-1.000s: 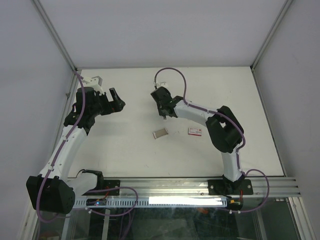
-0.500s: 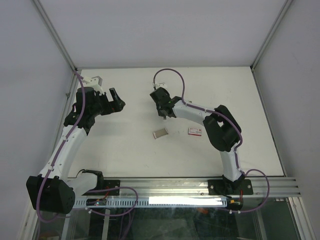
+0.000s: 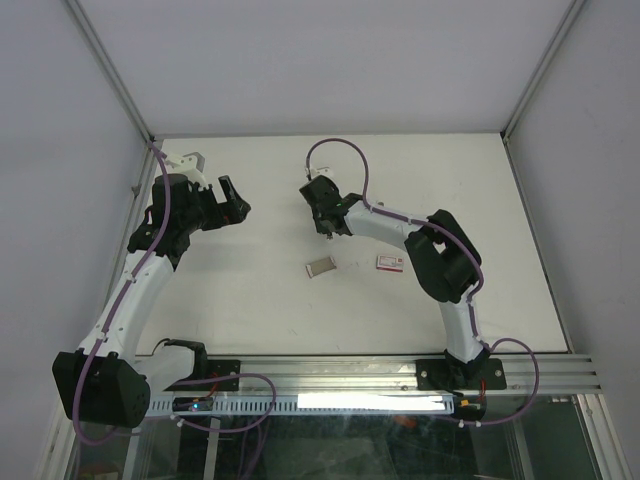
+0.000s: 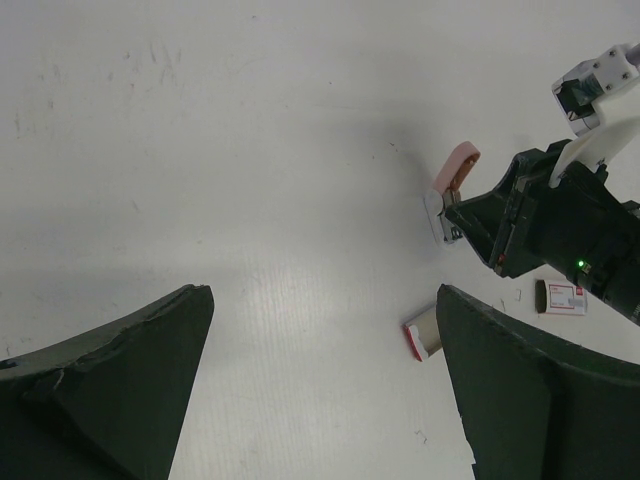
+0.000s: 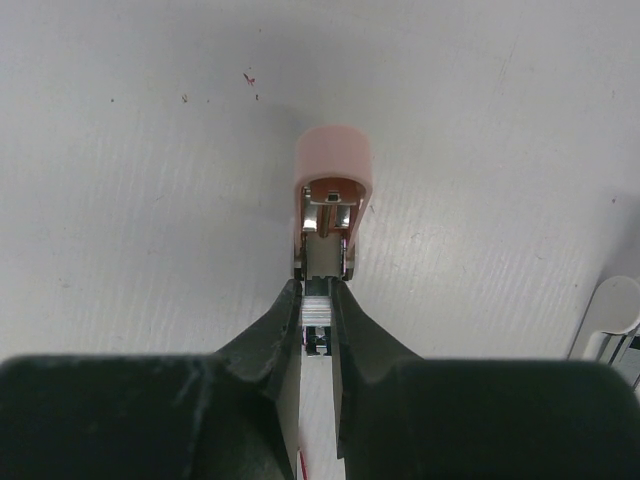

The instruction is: Load the staples into the stapler

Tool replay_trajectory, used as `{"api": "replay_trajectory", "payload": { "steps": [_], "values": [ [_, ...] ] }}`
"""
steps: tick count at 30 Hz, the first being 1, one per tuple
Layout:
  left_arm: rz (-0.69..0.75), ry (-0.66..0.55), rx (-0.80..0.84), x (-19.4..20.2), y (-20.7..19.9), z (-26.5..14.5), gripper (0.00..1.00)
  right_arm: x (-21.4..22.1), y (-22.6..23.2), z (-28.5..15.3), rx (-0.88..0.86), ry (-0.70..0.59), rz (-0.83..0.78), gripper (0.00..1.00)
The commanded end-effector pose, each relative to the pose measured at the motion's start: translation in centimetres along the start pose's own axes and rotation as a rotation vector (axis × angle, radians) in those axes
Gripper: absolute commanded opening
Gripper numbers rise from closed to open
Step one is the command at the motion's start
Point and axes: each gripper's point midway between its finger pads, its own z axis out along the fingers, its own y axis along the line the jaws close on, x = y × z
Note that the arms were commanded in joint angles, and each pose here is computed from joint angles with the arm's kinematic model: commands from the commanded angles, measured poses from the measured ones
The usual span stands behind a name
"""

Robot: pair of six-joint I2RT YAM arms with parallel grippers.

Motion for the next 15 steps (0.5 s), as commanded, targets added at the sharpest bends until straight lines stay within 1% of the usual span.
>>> {"api": "replay_trajectory", "payload": {
  "steps": [1, 15],
  "values": [
    [0.022, -0.039, 0.039, -1.0, -0.7, -0.2, 0.99, -1.8, 0.0, -0.4, 0.003, -0.056, 0.025, 0.15],
    [0.023, -0.045, 0.041, -1.1, -0.8, -0.4, 0.99, -3.4, -0.1, -2.2, -0.018, -0.088, 0.034, 0.15]
  ]
}}
